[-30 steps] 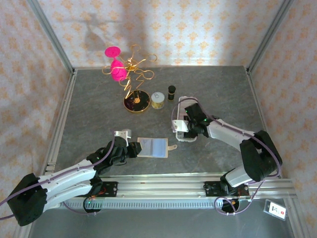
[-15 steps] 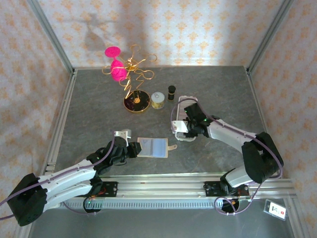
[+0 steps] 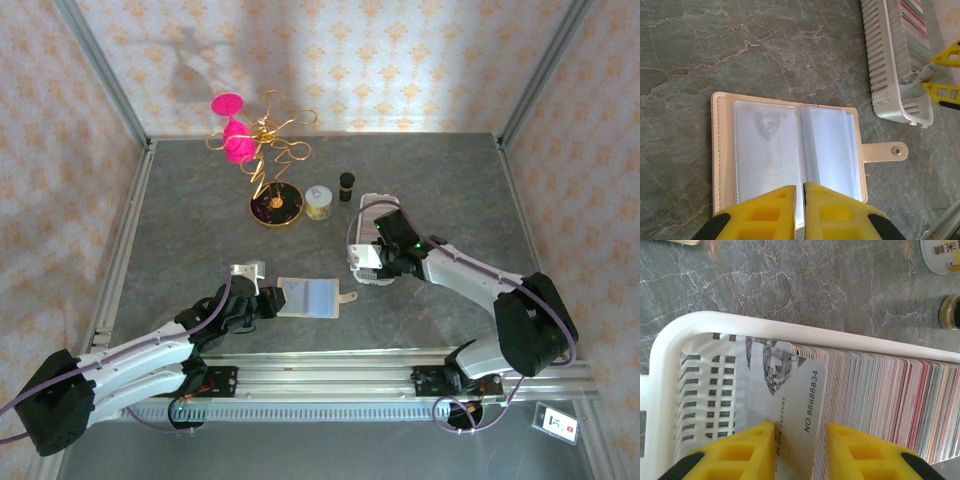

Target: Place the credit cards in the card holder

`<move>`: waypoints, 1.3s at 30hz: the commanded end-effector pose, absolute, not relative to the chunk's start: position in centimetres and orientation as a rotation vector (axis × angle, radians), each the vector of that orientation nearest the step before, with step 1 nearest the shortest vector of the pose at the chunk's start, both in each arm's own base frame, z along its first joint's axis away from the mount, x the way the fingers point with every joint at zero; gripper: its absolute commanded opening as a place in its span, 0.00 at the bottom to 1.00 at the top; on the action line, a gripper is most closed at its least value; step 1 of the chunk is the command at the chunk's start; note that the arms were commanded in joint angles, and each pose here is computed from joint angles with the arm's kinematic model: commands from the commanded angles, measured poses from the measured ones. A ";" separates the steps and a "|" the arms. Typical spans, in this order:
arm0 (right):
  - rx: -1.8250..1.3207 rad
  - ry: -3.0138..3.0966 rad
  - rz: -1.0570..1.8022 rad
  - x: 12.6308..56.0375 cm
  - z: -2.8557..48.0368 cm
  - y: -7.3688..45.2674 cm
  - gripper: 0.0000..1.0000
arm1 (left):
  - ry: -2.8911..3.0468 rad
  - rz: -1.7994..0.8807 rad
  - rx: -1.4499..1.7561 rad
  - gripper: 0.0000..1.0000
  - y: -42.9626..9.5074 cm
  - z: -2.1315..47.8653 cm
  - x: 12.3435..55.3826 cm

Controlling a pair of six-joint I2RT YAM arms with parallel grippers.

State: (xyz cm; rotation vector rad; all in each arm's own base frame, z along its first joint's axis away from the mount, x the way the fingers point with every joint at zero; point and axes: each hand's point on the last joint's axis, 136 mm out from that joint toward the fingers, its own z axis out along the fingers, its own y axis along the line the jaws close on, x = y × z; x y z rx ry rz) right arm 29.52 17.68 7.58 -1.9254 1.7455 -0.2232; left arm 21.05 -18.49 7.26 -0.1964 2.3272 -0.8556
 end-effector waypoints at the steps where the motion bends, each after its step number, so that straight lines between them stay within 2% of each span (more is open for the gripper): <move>1: -1.877 1.719 -0.315 30.8 8.9 17.2 0.29 | 2.352 -0.867 -0.189 0.12 -18.7 6.9 20.6; 4: -1.874 1.719 -0.319 30.9 9.1 17.2 0.26 | 2.355 -0.870 -0.190 0.11 -18.8 6.8 20.6; 20: -1.815 1.695 -0.322 31.3 10.8 17.5 0.23 | 2.371 -0.870 -0.179 0.11 -19.1 6.7 20.6; 30: -1.799 1.694 -0.317 30.9 11.3 17.3 0.14 | 2.365 -0.867 -0.183 0.11 -19.1 6.9 20.8; 39: -1.774 1.700 -0.281 30.0 12.0 17.3 0.14 | 2.367 -0.840 -0.175 0.11 -19.0 7.0 21.1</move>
